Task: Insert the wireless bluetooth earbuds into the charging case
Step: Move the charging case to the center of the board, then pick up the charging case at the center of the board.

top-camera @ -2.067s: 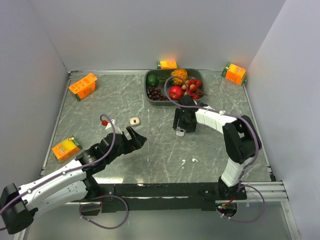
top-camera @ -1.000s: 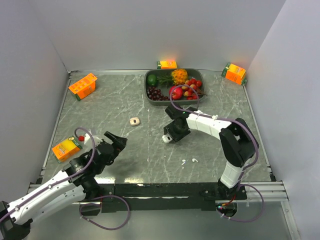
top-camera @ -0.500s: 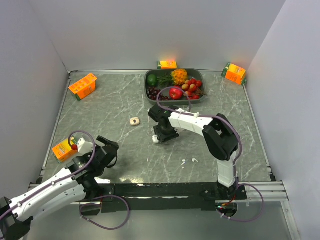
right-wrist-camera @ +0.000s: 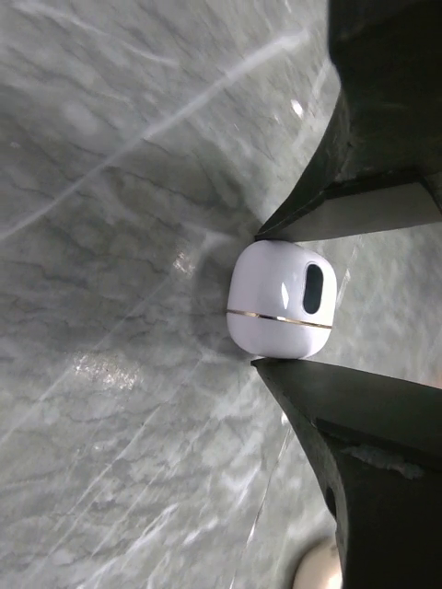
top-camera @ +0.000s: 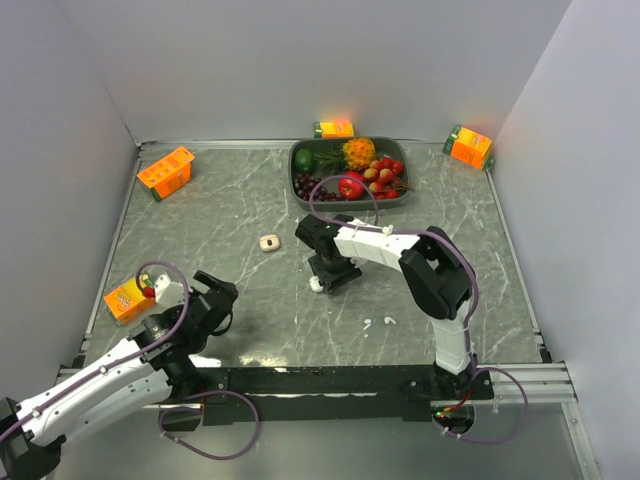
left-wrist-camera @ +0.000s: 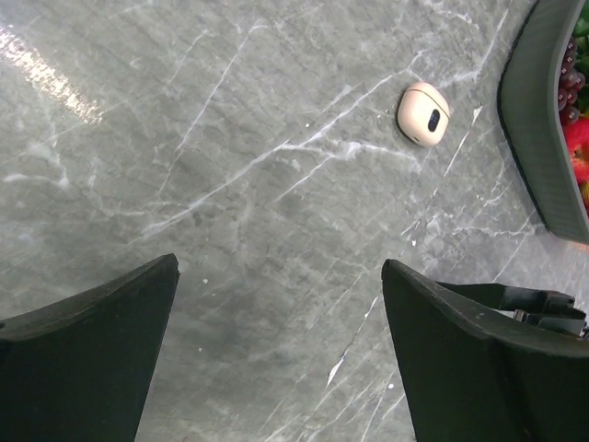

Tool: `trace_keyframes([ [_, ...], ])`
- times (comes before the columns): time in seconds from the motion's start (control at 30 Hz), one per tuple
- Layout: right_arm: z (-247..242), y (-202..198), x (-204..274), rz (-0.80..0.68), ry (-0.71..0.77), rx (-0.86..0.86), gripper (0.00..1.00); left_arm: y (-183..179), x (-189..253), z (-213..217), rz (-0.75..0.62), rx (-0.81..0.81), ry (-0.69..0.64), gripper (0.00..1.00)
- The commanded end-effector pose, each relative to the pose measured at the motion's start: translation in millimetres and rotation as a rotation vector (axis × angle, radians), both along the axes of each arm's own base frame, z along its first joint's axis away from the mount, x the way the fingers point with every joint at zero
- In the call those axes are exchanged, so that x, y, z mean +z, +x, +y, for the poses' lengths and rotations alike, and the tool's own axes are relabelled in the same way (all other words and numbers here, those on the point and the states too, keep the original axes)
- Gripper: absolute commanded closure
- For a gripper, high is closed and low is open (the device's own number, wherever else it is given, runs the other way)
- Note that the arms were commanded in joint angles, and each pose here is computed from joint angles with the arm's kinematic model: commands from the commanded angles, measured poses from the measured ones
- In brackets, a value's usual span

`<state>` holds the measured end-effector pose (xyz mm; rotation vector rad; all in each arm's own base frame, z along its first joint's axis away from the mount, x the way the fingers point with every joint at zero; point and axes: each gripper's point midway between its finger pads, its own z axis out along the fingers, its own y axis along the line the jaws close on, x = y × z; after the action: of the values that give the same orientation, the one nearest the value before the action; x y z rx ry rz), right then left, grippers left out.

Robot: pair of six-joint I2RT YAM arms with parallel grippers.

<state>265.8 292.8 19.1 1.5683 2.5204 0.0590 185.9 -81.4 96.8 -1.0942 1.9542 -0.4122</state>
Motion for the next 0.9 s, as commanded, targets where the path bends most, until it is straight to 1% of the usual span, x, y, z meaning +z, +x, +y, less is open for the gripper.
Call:
trace_keyframes([
  [0.0, -15.0, -9.9, 23.2, -0.031, -0.110, 0.119, 0.33, 9.8, 20.3, -6.2, -0.064, -0.038, 0.019, 0.04],
  [0.03, -16.5, -10.0, 27.0, -0.042, -0.122, 0.134, 0.29, 10.3, 21.5, -7.1, -0.068, -0.045, 0.019, 0.04],
  [0.13, -18.4, -14.7, 42.9, -0.061, -0.105, 0.170, 0.25, 12.7, 26.7, -10.6, -0.089, -0.070, 0.025, 0.04],
  [0.2, -21.4, -19.1, 46.7, -0.061, -0.103, 0.193, 0.24, 14.9, 30.4, -13.4, -0.104, -0.079, 0.019, 0.04],
  [0.3, -26.5, -23.6, 65.9, -0.094, -0.113, 0.244, 0.22, 16.8, 32.9, -18.1, -0.108, -0.120, 0.046, 0.04],
  [0.33, -36.9, -23.0, 80.4, -0.133, -0.150, 0.271, 0.22, 16.0, 29.6, -20.4, -0.093, -0.146, 0.072, 0.04],
  [0.4, -45.3, -21.5, 99.3, -0.186, -0.177, 0.311, 0.20, 17.6, 28.9, -24.9, -0.088, -0.173, 0.089, 0.04],
  [0.43, -53.3, -24.0, 116.0, -0.219, -0.184, 0.360, 0.20, 18.3, 24.2, -27.3, -0.070, -0.189, 0.113, 0.04],
  [0.5, -74.7, -21.8, 132.6, -0.278, -0.257, 0.390, 0.18, 19.2, 21.4, -34.1, -0.053, -0.211, 0.114, 0.04],
  [0.53, -84.2, -24.3, 151.4, -0.329, -0.274, 0.476, 0.17, 21.1, 17.4, -38.3, -0.040, -0.213, 0.118, 0.04],
  [0.6, -93.4, -17.0, 165.9, -0.418, -0.322, 0.579, 0.14, 23.9, 18.1, -49.7, -0.039, -0.229, 0.095, 0.04],
  [0.63, -101.9, -20.3, 180.4, -0.463, -0.357, 0.718, 0.13, 26.1, 17.5, -64.0, -0.042, -0.250, 0.072, 0.04],
  [0.67, -102.8, -18.9, 179.0, -0.495, -0.369, 0.772, 0.12, 26.7, 17.9, -72.9, -0.045, -0.257, 0.051, 0.04],
  [0.7, -110.6, -20.2, 181.6, -0.511, -0.401, 0.807, 0.12, 27.9, 21.3, -83.1, -0.057, -0.265, 0.031, 0.04],
  [0.73, -119.3, -25.3, 191.1, -0.550, -0.414, 0.857, 0.13, 23.3, 15.3, -100.7, -0.041, -0.274, 0.004, 0.04],
  [0.77, -126.7, -31.0, 181.4, -0.546, -0.431, 0.892, 0.13, 23.7, 17.0, -113.7, -0.051, -0.281, -0.018, 0.04],
  [0.8, -126.2, -30.7, 197.0, -0.643, -0.392, 0.885, 0.15, 25.7, 24.3, -126.3, -0.061, -0.277, -0.034, 0.04],
  [0.83, -128.7, -34.5, 197.6, -0.666, -0.386, 0.920, 0.15, 20.2, 9.8, -143.4, -0.016, -0.283, -0.025, 0.04],
  [0.87, -132.9, -39.5, 189.0, -0.672, -0.380, 0.936, 0.16, 22.1, 21.3, -161.6, -0.016, -0.286, -0.048, 0.04],
])
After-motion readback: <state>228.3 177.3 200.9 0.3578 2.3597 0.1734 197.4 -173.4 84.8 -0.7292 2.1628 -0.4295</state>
